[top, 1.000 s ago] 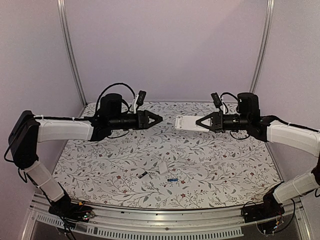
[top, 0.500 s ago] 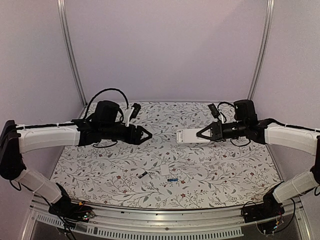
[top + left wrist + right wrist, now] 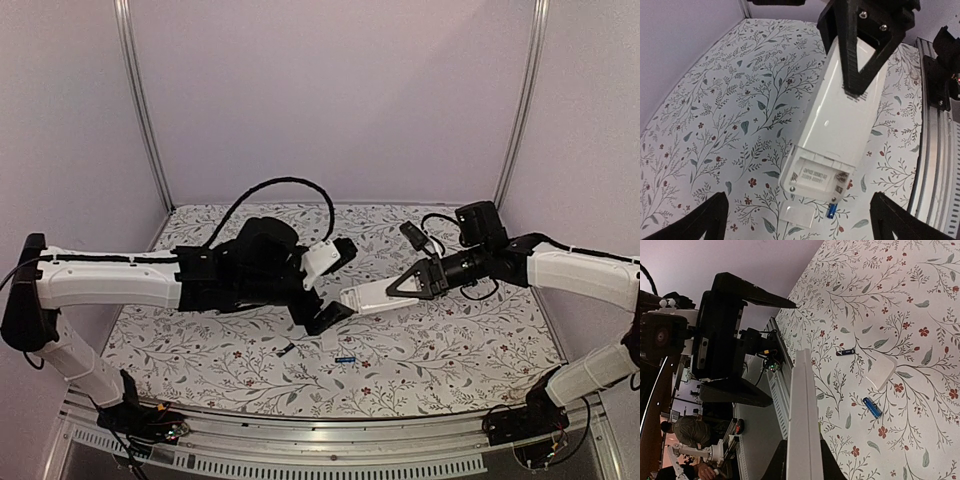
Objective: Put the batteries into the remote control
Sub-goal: Pass from the right arm to the left
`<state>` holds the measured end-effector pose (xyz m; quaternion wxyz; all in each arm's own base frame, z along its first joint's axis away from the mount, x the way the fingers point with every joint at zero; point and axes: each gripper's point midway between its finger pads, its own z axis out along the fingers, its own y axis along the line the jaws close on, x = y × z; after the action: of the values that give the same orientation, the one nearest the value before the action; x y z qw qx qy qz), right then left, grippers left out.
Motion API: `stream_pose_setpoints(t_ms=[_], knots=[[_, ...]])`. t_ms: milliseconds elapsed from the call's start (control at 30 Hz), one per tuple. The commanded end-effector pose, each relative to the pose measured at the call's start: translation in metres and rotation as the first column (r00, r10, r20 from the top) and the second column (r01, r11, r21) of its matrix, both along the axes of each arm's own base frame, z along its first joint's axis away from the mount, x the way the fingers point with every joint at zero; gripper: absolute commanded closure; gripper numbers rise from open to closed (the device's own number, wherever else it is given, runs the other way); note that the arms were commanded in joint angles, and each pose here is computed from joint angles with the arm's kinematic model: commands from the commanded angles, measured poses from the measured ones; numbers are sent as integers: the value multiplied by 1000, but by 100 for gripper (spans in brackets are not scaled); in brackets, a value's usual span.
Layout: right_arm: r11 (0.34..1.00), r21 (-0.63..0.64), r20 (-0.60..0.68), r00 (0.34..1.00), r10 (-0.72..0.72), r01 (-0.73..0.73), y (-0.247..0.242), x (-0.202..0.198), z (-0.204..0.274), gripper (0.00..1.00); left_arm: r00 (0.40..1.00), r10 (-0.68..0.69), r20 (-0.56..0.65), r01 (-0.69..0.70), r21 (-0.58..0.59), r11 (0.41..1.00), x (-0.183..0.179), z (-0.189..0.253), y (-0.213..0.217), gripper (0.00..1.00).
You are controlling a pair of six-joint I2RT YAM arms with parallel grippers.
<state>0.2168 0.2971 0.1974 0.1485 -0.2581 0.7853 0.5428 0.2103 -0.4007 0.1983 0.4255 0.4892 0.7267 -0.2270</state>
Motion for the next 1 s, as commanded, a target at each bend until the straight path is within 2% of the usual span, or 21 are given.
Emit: stream_pose_setpoints(t_ms=[0, 133, 267, 367, 500, 533, 567, 633, 667, 700, 733, 833, 967], knots=[[996, 36, 3, 997, 76, -76, 10, -11, 16, 100, 991, -45, 127, 19, 193, 981, 3, -25, -14, 0], [994, 38, -11, 995, 100, -99, 14, -15, 17, 100, 986, -84, 142, 50, 229, 972, -1, -31, -31, 2], [993, 33, -23, 993, 112, -111, 16, -16, 14, 100, 984, -109, 143, 71, 246, 967, -6, -35, -40, 12], [992, 34, -29, 992, 119, -118, 17, -17, 14, 100, 983, -104, 152, 62, 256, 965, -5, -37, -42, 27], [993, 29, -39, 992, 116, -115, 18, -15, 13, 99, 984, -78, 160, 35, 253, 967, -2, -35, -42, 55], [993, 28, -38, 993, 112, -111, 19, -13, 13, 96, 985, -62, 163, 21, 244, 969, 0, -34, -42, 61], [994, 23, -36, 994, 103, -103, 19, -11, 14, 86, 985, -41, 169, 0, 236, 972, 3, -32, -41, 67], [997, 17, -22, 997, 79, -79, 19, -6, 17, 75, 987, 0, 163, -35, 211, 977, 8, -30, -40, 74], [998, 17, -8, 998, 69, -69, 20, -3, 19, 65, 987, 32, 158, -62, 190, 980, 11, -28, -40, 77], [999, 13, 6, 999, 49, -49, 20, 2, 20, 51, 987, 70, 146, -94, 161, 983, 15, -26, -39, 80], [1000, 15, 14, 1000, 26, -26, 20, 5, 23, 44, 986, 106, 130, -123, 134, 983, 18, -25, -38, 81], [998, 57, 63, 997, -37, 33, 23, 18, 32, 33, 968, 241, 74, -245, 42, 969, 33, -16, -34, 83], [980, 132, 67, 985, -158, 148, 23, 35, 45, 32, 927, 376, 0, -375, -71, 924, 45, -1, -33, 82]])
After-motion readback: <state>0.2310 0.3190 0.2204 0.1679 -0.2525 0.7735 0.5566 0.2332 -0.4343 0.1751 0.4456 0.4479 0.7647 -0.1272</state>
